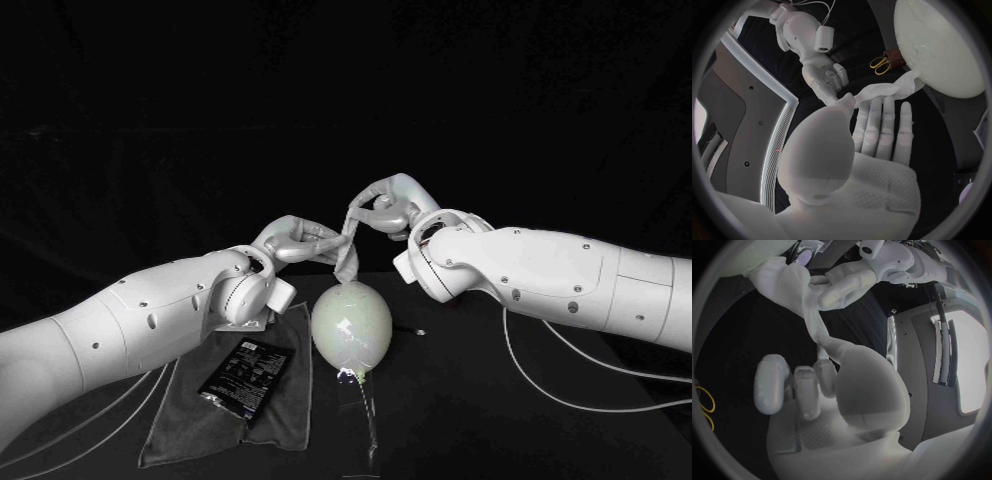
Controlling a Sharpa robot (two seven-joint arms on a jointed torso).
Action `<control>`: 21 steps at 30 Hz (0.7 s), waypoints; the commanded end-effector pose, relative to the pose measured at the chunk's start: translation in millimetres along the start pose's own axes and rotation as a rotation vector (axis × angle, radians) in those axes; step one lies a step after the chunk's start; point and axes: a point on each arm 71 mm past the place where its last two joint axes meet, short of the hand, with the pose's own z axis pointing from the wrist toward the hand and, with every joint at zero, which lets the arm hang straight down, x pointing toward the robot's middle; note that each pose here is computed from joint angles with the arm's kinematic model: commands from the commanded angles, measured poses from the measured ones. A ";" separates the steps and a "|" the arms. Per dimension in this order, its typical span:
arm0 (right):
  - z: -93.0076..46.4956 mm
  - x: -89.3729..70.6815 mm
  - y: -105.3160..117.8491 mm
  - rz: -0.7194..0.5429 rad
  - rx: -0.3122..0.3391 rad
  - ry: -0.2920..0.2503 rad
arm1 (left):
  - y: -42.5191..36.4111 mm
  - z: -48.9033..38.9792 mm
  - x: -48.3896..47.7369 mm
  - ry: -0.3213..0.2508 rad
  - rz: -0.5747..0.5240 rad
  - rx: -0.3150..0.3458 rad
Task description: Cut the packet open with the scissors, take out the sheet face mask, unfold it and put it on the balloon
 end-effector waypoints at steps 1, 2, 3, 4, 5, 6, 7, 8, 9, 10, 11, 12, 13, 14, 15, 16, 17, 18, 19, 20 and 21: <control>0.0 0.6 1.8 -0.010 -0.015 0.005 | -1.7 0.6 2.2 0.011 -0.006 0.005; -0.1 0.6 1.8 -0.010 -0.015 0.005 | -1.7 0.6 2.3 0.012 -0.006 0.005; -0.1 0.6 1.9 -0.010 -0.015 0.005 | -1.7 0.6 2.3 0.011 -0.006 0.005; -0.2 0.6 1.9 -0.010 -0.015 0.006 | -1.7 0.7 2.3 0.011 -0.006 0.005; -0.3 0.7 1.9 -0.010 -0.015 0.006 | -1.7 0.7 2.3 0.011 -0.006 0.005; -0.3 0.7 1.9 -0.010 -0.015 0.006 | -1.7 0.7 2.3 0.011 -0.006 0.005; -0.4 0.7 1.9 -0.010 -0.015 0.006 | -1.7 0.7 2.3 0.010 -0.006 0.005; -0.4 0.6 1.9 -0.010 -0.015 0.006 | -1.8 0.8 2.2 0.009 -0.005 0.006; -0.5 0.6 1.9 -0.010 -0.015 0.006 | -1.8 0.8 2.2 0.009 -0.005 0.006; -0.5 0.5 1.8 -0.010 -0.015 0.006 | -1.8 0.8 2.1 0.008 -0.005 0.007; -0.5 0.4 1.7 -0.010 -0.015 0.006 | -1.8 0.8 2.0 0.006 -0.006 0.007; -0.5 0.3 1.6 -0.010 -0.015 0.005 | -1.8 0.8 1.8 0.005 -0.007 0.008; -0.5 0.1 1.5 -0.010 -0.014 0.005 | -1.8 0.8 1.6 0.003 -0.007 0.008; -0.5 0.0 1.4 -0.011 -0.014 0.005 | -1.8 0.8 1.4 0.002 -0.007 0.008; -0.5 -0.3 1.2 -0.011 -0.014 0.004 | -1.9 0.8 1.2 -0.001 -0.008 0.009; -0.6 -0.5 1.0 -0.011 -0.013 0.004 | -1.9 0.8 0.8 -0.004 -0.008 0.010; -0.7 -0.7 0.9 -0.011 -0.013 0.004 | -1.9 0.8 0.6 -0.007 -0.009 0.010; -0.7 -0.9 0.7 -0.011 -0.013 0.004 | -1.9 0.7 0.3 -0.011 -0.011 0.010; -0.8 -1.0 0.6 -0.011 -0.013 0.005 | -1.9 0.7 0.0 -0.014 -0.013 0.011; -0.8 -1.1 0.4 -0.012 -0.012 0.006 | -1.9 0.7 -0.2 -0.016 -0.014 0.011; -0.8 -1.1 0.1 -0.012 -0.011 0.008 | -2.0 0.6 -0.4 -0.019 -0.015 0.012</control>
